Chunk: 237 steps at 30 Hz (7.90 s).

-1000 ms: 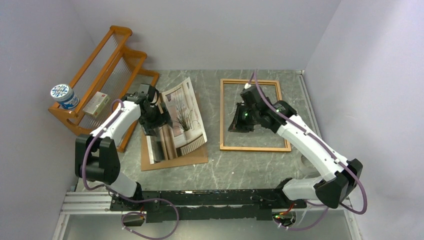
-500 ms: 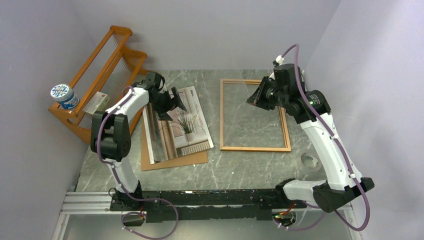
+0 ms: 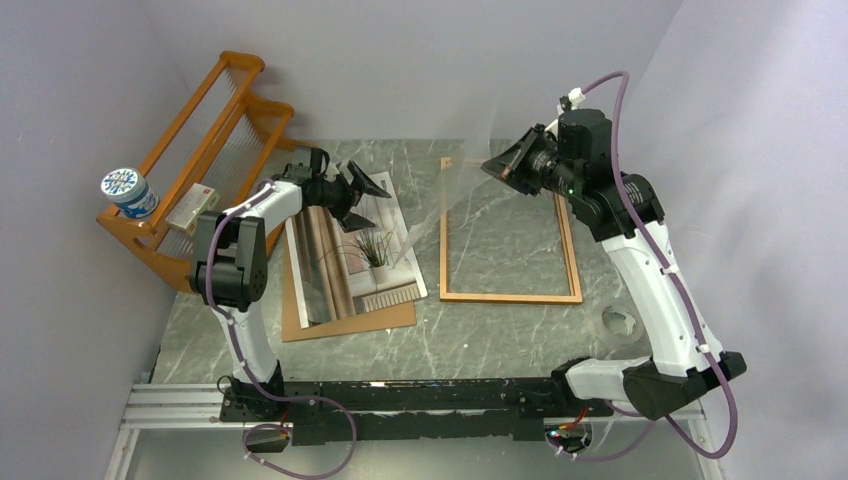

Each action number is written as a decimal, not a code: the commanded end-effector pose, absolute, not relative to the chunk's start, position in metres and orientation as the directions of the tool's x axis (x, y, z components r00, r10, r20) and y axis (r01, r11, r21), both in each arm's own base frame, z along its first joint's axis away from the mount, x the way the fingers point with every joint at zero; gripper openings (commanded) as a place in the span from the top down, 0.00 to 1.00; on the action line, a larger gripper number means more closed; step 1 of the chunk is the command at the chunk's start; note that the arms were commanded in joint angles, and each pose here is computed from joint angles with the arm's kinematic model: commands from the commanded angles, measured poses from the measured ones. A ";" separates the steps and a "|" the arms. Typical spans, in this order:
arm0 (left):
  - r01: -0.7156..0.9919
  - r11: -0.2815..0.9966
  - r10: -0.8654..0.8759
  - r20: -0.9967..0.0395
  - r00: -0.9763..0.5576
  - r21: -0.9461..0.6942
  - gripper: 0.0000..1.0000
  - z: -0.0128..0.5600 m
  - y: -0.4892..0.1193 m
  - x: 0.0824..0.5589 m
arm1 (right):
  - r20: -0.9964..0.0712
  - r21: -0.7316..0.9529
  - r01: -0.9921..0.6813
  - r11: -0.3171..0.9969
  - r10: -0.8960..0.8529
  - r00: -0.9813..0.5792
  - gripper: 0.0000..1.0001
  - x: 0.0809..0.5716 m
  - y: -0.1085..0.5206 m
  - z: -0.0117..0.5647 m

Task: Put the photo into the frame
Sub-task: Pick up the photo frame item at the center of the board, then move the photo frame to the center of the board, then adjust the photo frame item, then place the photo frame item in the photo frame.

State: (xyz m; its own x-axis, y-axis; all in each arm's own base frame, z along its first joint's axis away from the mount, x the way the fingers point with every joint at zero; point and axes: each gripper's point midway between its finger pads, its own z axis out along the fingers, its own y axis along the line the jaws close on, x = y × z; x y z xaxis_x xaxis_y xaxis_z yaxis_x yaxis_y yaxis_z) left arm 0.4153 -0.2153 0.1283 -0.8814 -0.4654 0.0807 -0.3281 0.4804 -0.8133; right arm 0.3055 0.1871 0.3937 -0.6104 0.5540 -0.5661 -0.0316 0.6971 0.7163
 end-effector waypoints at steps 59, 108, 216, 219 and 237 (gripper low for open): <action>-0.327 -0.144 -0.664 0.337 -0.668 -0.934 0.98 0.301 -0.233 0.459 | -0.378 0.897 0.141 0.418 0.893 -0.245 0.03 0.265 0.111 0.406; 0.175 0.839 -0.331 -0.737 -0.589 -0.516 0.97 0.372 -0.126 0.379 | -0.296 0.260 0.027 0.965 0.107 -0.949 0.68 0.390 0.268 0.037; -0.002 0.583 -0.671 -0.480 -0.564 -0.813 0.06 0.330 -0.126 0.388 | -0.437 0.899 -0.378 0.220 0.398 -0.807 1.00 0.344 0.212 0.333; -0.068 0.627 -0.606 -0.431 -0.668 -0.776 0.06 0.280 -0.131 0.389 | -0.455 0.884 -0.378 0.276 0.320 -0.831 1.00 0.347 0.205 0.310; -0.058 0.620 -0.337 -0.199 -0.920 -0.783 0.13 0.147 -0.208 0.421 | -0.383 0.844 -0.221 0.488 0.261 -0.886 1.00 0.380 0.121 0.217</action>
State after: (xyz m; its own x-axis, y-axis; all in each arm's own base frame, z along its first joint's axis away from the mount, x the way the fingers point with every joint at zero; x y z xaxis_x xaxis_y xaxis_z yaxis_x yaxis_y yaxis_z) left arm 0.4072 -0.1841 0.1349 -0.8989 -0.4175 -0.1333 -0.1841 0.6356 -0.7497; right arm 0.3800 0.1307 0.2109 -0.8958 0.3063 -0.3220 -0.1510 0.4717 0.8688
